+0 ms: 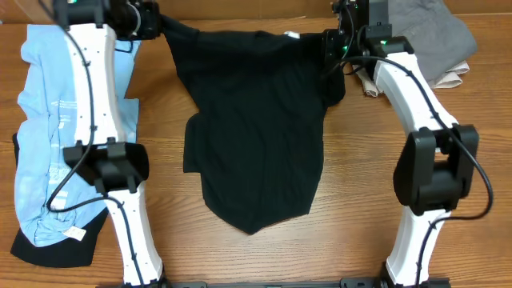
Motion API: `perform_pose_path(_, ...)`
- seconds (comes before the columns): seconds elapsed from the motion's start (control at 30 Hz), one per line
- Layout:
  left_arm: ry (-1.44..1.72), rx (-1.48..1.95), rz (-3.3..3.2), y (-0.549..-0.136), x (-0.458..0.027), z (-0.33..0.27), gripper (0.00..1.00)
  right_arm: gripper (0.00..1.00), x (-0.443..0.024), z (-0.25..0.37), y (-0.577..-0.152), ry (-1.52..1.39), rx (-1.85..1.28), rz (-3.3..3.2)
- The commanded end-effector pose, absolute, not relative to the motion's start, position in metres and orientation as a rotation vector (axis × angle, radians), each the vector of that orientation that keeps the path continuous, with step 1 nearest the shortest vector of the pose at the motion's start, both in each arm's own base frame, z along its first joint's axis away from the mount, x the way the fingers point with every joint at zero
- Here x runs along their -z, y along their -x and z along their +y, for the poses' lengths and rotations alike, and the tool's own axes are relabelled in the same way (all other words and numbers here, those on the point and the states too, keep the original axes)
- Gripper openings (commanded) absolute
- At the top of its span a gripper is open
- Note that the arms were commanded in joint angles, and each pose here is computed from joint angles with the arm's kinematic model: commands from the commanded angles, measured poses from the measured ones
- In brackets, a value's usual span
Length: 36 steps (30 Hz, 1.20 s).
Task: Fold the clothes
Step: 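Hold the black shirt by its shoulders with both grippers and lay it mid-table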
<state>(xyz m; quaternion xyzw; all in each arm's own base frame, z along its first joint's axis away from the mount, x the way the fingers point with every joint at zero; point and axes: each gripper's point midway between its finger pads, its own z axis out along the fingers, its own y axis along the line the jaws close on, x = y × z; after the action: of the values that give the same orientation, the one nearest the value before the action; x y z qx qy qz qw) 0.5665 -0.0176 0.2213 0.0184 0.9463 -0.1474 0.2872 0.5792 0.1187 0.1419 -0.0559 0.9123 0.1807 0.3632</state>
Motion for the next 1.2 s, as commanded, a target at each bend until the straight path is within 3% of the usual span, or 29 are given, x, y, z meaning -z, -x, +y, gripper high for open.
perform_pose_path(0.0,-0.142,0.358,2.522,-0.577,-0.208,-0.037,0.18,0.36,-0.150,0.106,-0.594,0.076,-0.415,2.294)
perform_pose_path(0.07,-0.194,0.342,2.497,-0.581,-0.211,-0.046,0.52,0.55,-0.164,0.103,-0.599,0.074,-0.412,2.256)
perform_pose_path(0.1,-0.203,0.321,2.478,-0.583,-0.216,-0.047,0.75,0.68,-0.172,0.100,-0.600,0.070,-0.410,2.247)
perform_pose_path(0.17,-0.206,0.291,2.440,-0.585,-0.231,-0.047,0.98,0.82,-0.186,0.095,-0.599,0.061,-0.406,2.251)
perform_pose_path(0.2,-0.205,0.281,2.418,-0.583,-0.243,-0.046,1.00,0.92,-0.197,0.092,-0.596,0.055,-0.404,2.261)
perform_pose_path(0.27,-0.208,0.274,2.372,-0.579,-0.266,-0.046,1.00,1.00,-0.217,0.090,-0.588,0.049,-0.406,2.281)
perform_pose_path(0.4,-0.200,0.259,2.297,-0.557,-0.319,-0.040,1.00,1.00,-0.253,0.092,-0.556,0.049,-0.428,2.357)
perform_pose_path(0.53,-0.216,0.252,2.209,-0.509,-0.386,-0.041,1.00,1.00,-0.289,0.097,-0.495,0.056,-0.475,2.473)
perform_pose_path(0.73,-0.267,0.313,2.124,-0.449,-0.443,-0.054,1.00,1.00,-0.318,0.106,-0.434,0.005,-0.576,2.548)
perform_pose_path(0.9,-0.263,0.332,2.184,-0.422,-0.440,-0.055,1.00,1.00,-0.323,0.122,-0.403,-0.043,-0.596,2.617)
perform_pose_path(1.17,-0.278,0.326,2.320,-0.411,-0.409,-0.052,1.00,1.00,-0.302,0.144,-0.367,-0.154,-0.328,2.747)
